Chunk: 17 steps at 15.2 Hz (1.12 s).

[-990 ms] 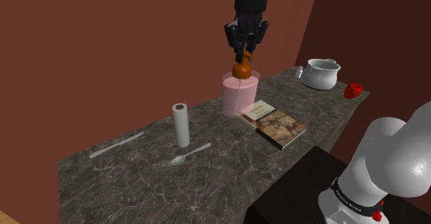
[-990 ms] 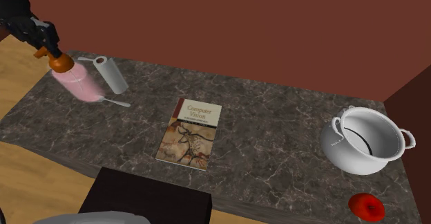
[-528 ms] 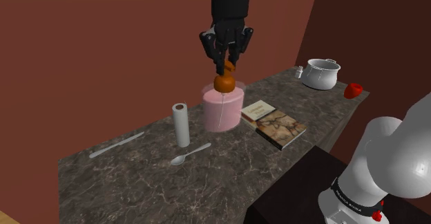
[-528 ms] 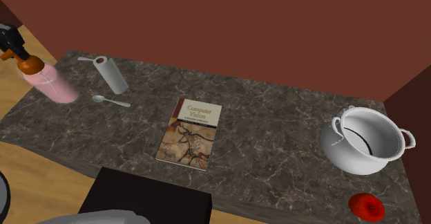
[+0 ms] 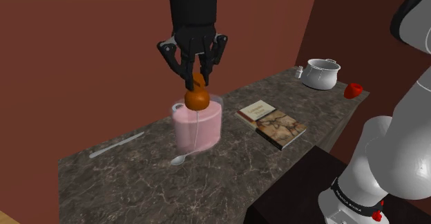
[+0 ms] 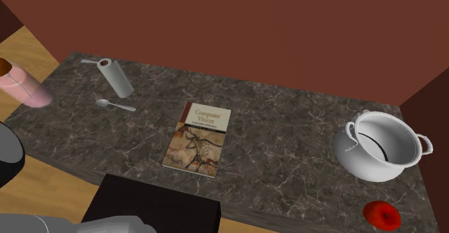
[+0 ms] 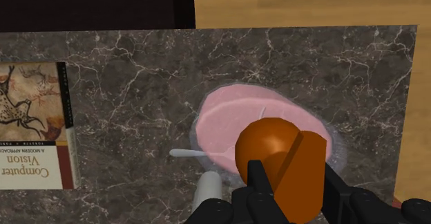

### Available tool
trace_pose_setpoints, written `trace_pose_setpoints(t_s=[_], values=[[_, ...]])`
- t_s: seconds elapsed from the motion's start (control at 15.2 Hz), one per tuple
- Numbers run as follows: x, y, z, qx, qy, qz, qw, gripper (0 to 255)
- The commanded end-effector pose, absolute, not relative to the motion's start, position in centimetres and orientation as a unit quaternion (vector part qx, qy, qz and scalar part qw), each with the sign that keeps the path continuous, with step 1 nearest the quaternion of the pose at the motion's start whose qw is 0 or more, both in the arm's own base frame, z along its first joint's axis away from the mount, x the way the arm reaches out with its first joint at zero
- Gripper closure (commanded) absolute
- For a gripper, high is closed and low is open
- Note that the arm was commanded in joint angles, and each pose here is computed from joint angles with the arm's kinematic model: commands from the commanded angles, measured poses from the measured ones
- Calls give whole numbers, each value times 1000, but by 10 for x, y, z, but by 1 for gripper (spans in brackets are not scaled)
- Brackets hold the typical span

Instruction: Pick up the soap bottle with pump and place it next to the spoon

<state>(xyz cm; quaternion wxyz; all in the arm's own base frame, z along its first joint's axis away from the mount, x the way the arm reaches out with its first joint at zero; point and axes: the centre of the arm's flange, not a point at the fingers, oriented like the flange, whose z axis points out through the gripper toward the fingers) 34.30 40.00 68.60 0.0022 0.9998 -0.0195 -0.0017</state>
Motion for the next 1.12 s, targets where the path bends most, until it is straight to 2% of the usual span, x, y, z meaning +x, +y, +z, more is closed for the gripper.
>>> trace_pose_setpoints(t_s=[0.0, 1.06], values=[[342, 406, 679, 1000, -20, -1, 2, 255], [342, 406, 594, 1000, -20, -1, 2, 255]])
